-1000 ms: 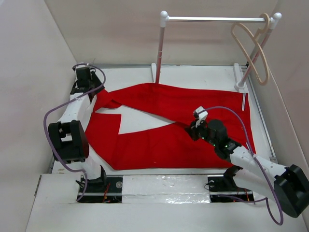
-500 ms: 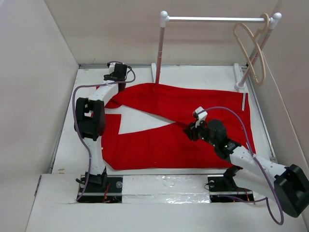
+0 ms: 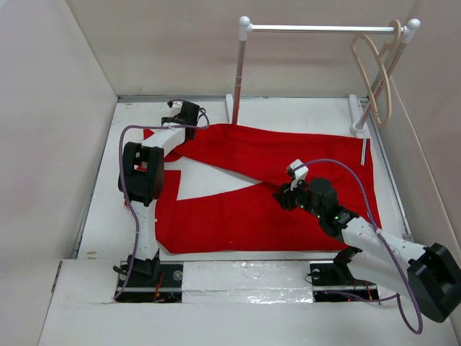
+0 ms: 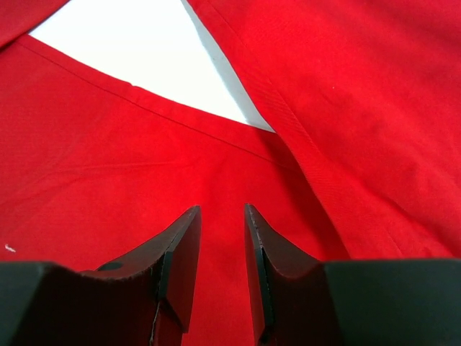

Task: Place the trousers on the hanger
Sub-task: Flatten out the trousers at the center of the board.

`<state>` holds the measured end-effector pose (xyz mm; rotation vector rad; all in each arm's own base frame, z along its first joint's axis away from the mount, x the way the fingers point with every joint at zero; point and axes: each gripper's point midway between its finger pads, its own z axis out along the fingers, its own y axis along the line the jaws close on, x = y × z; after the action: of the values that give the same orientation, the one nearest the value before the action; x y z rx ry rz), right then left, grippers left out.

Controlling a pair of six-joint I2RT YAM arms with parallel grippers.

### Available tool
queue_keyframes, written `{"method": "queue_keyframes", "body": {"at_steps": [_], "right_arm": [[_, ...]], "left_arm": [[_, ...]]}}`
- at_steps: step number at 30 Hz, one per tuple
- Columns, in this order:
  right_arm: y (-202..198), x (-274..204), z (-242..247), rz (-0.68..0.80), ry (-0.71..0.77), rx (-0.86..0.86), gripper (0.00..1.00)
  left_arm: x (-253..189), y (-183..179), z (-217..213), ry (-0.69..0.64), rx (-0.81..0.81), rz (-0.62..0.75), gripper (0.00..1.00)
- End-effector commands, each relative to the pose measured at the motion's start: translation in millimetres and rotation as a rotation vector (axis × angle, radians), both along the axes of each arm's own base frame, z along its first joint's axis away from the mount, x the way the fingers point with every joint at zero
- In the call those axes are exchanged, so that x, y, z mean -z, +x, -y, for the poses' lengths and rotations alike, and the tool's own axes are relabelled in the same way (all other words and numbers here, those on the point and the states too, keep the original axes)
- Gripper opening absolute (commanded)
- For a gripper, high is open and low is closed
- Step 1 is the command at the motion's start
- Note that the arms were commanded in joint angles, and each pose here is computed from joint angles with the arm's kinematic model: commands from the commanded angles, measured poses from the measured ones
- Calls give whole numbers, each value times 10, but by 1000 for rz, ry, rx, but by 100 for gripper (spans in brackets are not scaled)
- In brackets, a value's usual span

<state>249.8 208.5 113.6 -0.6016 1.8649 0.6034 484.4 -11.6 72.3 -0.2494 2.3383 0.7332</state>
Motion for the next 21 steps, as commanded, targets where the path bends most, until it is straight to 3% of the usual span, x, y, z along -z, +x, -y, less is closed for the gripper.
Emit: {"method": "queue_keyframes", "body": {"at_steps": [1,4,7,16,21], "right_arm": [[80,-254,-102,66,33,-20,37],[91,-258,-81,70,32,-6,37],[78,-291,-102,71,40,-19,39],[53,-329,-109,79,61,-24,43],[48,-332,-95,82,58,-21,46]], "left_arm": [[-176,-21,-87,32,-27,24,32],[-156,-70,-98,36,-29,1,39],[-126,-99,-145,70,-32,-16,40],[-47,-131,-258,198,-54,-62,27],[116,-189,-258,236,-44,-111,40]]}}
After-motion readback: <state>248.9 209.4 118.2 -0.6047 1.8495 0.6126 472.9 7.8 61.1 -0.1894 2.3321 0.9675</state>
